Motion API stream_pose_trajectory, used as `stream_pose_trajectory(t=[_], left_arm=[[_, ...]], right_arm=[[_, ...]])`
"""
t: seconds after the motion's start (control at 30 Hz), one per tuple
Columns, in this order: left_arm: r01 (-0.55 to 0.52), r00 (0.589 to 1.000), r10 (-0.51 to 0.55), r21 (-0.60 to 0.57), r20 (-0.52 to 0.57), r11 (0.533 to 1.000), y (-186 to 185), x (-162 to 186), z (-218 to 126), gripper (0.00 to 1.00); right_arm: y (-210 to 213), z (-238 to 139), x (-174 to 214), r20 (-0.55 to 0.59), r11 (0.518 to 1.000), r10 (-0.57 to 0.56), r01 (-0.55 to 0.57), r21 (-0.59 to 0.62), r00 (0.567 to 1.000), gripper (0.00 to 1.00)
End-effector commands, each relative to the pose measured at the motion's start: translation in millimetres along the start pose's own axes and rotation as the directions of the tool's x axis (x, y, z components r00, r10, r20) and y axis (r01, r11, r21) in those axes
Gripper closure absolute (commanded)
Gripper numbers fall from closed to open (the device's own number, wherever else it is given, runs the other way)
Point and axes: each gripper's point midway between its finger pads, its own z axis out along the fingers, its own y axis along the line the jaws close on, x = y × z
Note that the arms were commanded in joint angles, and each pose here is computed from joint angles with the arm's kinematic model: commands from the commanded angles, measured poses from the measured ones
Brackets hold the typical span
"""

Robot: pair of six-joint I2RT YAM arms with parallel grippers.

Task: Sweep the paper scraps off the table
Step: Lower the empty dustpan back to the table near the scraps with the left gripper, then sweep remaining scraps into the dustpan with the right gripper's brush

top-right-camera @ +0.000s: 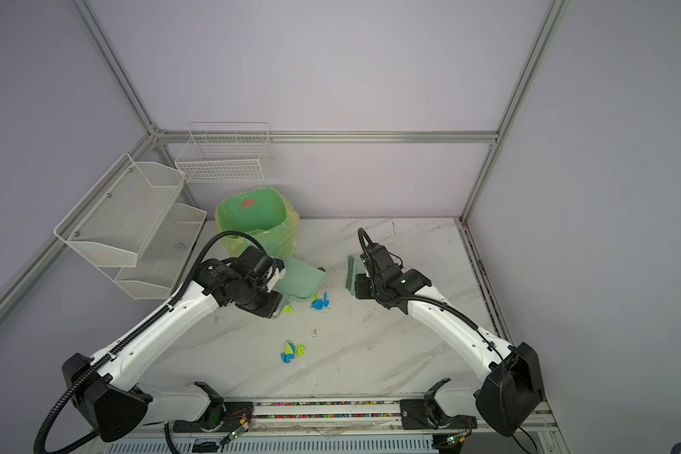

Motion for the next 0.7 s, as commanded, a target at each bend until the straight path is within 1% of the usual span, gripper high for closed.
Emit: stream_pose_trajectory(t=[0.0, 0.17, 0.23, 0.33, 0.53, 0.67], left_arm=[[0.064, 0.998, -0.063, -0.008, 0.014, 0.998, 4.3, 11.3, 6.5, 1.0], [0.099, 0.994, -0.099, -0.019, -0.04, 0.995, 7.4, 29.7, 27.1, 1.0], [0.121, 0.991, -0.123, -0.036, -0.048, 0.992, 10.5, 33.9, 31.5, 1.0], [0.147, 0.988, -0.148, -0.022, -0.044, 0.989, 8.1, 33.4, 36.4, 1.0], [0.153, 0.985, -0.153, -0.004, -0.076, 0.988, 2.1, 40.4, 41.7, 1.0], [0.149, 0.983, -0.142, 0.055, -0.114, 0.987, -15.1, 50.2, 35.1, 1.0]], right_arm=[[-3.2, -5.2, -7.1, 0.012, 0.999, -0.027, 0.027, 0.028, 1.0, 1.0], [-3.5, 0.8, -3.5, -0.013, 0.999, -0.036, 0.037, 0.034, 0.999, 1.0], [-3.1, 2.3, -3.1, -0.018, 0.999, -0.039, 0.04, 0.033, 0.999, 1.0], [-3.0, 2.7, -4.7, -0.021, 0.998, -0.045, 0.046, 0.039, 0.999, 1.0], [-1.8, 6.3, -5.4, -0.046, 0.997, -0.065, 0.067, 0.048, 0.997, 1.0], [-5.7, 7.6, -6.3, -0.053, 0.994, -0.08, 0.084, 0.073, 0.995, 1.0]])
